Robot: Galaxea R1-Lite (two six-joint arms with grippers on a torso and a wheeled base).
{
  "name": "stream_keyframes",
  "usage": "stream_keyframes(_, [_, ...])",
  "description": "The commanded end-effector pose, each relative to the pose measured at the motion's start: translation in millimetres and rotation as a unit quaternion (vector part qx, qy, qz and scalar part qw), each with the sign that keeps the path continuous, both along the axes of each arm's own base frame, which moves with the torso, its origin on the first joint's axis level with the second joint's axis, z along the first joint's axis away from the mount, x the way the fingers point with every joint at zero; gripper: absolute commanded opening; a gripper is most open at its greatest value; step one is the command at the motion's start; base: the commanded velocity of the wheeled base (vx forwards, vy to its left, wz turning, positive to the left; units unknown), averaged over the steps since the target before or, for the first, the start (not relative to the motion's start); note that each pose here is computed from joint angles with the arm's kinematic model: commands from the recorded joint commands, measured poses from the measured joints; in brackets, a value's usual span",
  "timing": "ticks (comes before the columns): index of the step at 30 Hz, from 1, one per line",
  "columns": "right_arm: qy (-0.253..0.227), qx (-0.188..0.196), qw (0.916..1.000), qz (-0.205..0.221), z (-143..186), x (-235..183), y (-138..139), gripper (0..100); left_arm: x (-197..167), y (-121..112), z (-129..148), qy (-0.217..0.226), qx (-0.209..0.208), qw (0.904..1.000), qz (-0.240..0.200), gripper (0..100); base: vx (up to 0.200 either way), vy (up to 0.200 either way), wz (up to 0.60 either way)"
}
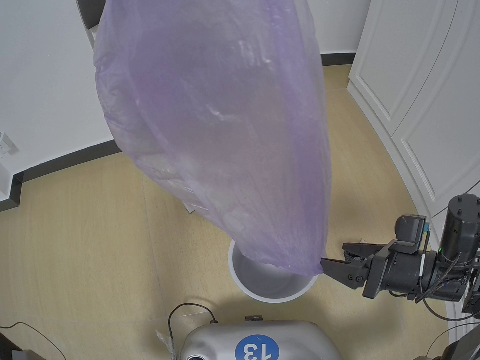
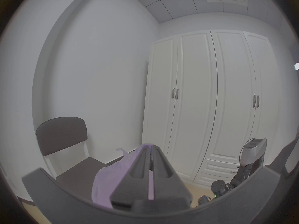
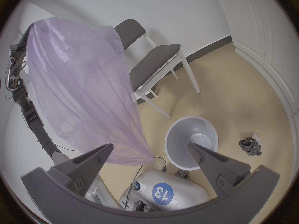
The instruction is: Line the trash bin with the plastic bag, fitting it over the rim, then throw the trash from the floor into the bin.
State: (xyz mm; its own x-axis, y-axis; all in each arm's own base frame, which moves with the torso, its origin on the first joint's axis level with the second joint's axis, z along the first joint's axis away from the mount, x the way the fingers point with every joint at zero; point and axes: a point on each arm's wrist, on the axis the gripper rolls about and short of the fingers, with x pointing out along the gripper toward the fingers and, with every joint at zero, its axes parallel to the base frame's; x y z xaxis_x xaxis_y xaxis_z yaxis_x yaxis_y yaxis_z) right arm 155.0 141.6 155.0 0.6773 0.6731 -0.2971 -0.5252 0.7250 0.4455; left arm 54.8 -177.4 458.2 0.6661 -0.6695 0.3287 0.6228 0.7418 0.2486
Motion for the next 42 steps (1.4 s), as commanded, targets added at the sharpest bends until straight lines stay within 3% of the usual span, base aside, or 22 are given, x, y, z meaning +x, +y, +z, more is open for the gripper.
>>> stream_keyframes(1, [0.015,-0.002,0.9998,-0.011,-6,8,4,100,-1,-5,3,-0.002,-0.004,1.0000,-0.006,0,0.000,0.000,0.00])
stream_keyframes(10, [-0.006,0.089,0.9956,-0.029,2,18,9,100,0,-8,4,-0.002,-0.005,1.0000,-0.007,0,0.000,0.000,0.00])
stream_keyframes(30, [-0.012,0.087,0.9949,-0.049,2,24,0,100,0,-7,5,-0.002,-0.006,1.0000,-0.004,0,0.000,0.000,0.00])
stream_keyframes(31, [-0.012,0.087,0.9949,-0.049,2,24,-1,0,0,-7,5,-0.002,-0.006,1.0000,-0.004,0,0.000,0.000,0.00])
stream_keyframes(42, [-0.022,0.091,0.9943,-0.050,7,22,-4,0,3,-8,4,-0.001,-0.005,1.0000,0.002,0,0.000,0.000,0.00])
